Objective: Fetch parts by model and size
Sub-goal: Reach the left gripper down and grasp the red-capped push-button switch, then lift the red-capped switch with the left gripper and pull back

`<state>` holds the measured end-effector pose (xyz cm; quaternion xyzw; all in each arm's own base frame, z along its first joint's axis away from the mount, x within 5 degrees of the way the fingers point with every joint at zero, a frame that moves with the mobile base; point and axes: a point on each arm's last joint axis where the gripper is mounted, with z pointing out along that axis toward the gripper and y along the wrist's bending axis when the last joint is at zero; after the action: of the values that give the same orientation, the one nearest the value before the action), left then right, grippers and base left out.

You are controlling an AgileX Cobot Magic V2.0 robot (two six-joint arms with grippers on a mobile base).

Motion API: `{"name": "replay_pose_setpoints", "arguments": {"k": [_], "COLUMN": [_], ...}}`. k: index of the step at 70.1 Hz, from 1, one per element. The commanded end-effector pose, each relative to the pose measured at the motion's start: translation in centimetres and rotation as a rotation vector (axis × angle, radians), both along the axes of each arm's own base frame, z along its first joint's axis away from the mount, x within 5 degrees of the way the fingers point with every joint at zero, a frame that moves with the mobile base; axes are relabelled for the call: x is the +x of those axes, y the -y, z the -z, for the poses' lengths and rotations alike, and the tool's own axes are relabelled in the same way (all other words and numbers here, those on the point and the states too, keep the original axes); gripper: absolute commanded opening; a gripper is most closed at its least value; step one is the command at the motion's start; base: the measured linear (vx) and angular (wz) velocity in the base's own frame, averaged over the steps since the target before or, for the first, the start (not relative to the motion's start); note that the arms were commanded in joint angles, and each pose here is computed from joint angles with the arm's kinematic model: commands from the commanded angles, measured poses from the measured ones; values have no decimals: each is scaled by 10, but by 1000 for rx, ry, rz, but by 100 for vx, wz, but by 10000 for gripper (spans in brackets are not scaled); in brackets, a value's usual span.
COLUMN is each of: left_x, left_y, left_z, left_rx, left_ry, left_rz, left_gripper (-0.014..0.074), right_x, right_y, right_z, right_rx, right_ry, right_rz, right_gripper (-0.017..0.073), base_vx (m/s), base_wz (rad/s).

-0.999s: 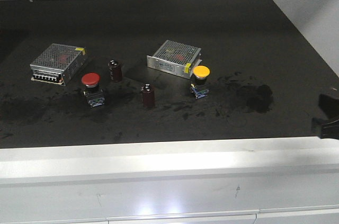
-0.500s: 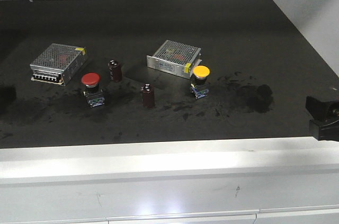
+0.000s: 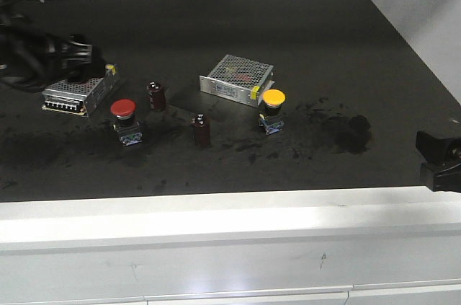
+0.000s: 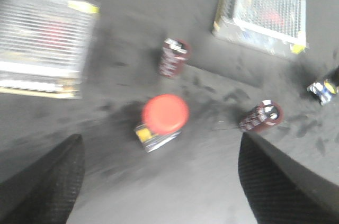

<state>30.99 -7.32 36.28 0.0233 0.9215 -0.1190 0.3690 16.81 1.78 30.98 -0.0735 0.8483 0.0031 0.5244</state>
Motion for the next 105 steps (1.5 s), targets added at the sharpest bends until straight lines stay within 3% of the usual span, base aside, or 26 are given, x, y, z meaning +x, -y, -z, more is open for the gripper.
{"name": "replay_pose_setpoints", "arguments": {"k": [1, 25, 44, 66, 77, 96, 105], "left_x": [13, 56, 73, 83, 85, 83, 73], "left_y": [10, 33, 39, 42, 42, 41, 38], "left_z": [-18, 8, 42, 62, 67, 60, 40], "left_rx": [-34, 58, 85, 76, 70, 65, 78], "left_ry": [60, -47, -132, -175, -188, -165, -113], "left_rz": [-12, -33, -31, -51, -64, -63, -38], "left_gripper": [573, 573, 573, 551, 420, -11, -8], "right_x": [3, 3, 3, 3, 3, 3, 3], "right_y": [-1, -1, -1, 0, 0, 0, 0], "right_z": [-18, -18, -17, -17, -17, -17, -17], "right_rx": [0, 0, -1, -2, -2, -2, -2], "right_ry": [105, 104, 97, 90, 90, 90, 90], "right_rz": [-8, -8, -7, -7, -7, -7, -7], "right_gripper": [521, 517, 517, 517, 517, 517, 517], "base_vx": [0, 0, 0, 0, 0, 0, 0], "base_wz": [0, 0, 0, 0, 0, 0, 0]}}
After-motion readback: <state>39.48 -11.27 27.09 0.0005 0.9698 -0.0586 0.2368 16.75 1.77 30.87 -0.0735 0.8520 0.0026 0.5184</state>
